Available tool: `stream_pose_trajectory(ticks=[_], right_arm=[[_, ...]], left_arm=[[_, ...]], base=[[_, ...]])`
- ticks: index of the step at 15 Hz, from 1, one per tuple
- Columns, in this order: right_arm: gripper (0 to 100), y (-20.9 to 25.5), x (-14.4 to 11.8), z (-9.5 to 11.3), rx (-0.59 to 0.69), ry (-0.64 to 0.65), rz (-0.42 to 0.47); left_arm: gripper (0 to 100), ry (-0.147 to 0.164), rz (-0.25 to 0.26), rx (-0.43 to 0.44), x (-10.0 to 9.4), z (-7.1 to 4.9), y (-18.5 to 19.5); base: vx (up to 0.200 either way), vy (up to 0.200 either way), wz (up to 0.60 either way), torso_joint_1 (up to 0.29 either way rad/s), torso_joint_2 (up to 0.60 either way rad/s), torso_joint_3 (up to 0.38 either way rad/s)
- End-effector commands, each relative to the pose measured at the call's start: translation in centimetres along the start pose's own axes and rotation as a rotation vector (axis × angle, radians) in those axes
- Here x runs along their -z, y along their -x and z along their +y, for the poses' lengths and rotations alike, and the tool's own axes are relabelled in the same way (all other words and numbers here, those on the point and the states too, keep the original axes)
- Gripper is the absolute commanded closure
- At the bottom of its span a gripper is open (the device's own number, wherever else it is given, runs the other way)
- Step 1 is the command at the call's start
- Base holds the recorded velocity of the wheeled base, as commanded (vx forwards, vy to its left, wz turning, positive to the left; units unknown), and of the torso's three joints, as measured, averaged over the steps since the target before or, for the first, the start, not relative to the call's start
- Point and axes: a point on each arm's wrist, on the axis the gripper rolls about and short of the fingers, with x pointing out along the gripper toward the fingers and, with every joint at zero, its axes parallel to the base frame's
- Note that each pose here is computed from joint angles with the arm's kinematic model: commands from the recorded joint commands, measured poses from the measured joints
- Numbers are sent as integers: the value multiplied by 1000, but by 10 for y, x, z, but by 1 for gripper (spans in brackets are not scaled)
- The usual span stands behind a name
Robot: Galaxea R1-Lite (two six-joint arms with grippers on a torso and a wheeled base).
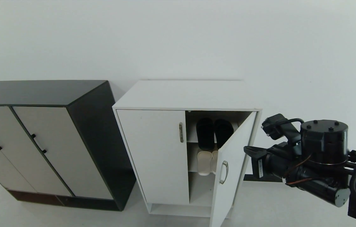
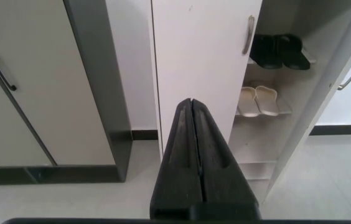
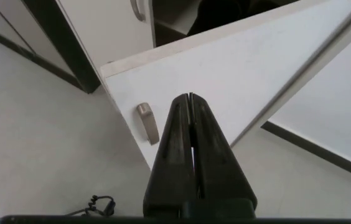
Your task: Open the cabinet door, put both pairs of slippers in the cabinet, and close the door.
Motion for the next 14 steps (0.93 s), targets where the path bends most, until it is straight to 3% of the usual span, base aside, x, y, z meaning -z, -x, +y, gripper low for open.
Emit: stream_pose_trajectory(ticks=[1, 9, 14], right_arm=[[100, -11, 10, 2, 0, 6, 44], [100, -43, 17, 8, 3, -13, 38], [100, -63, 4, 11, 9, -28, -7]], left_arm=[[100, 0, 0, -1, 0, 0, 0], [100, 0, 0, -1, 0, 0, 0], [100, -2, 0, -1, 0, 0, 0]], base=[[0, 0, 0, 0, 0, 0], [0, 0, 0, 0, 0, 0], [0, 0, 0, 0, 0, 0]])
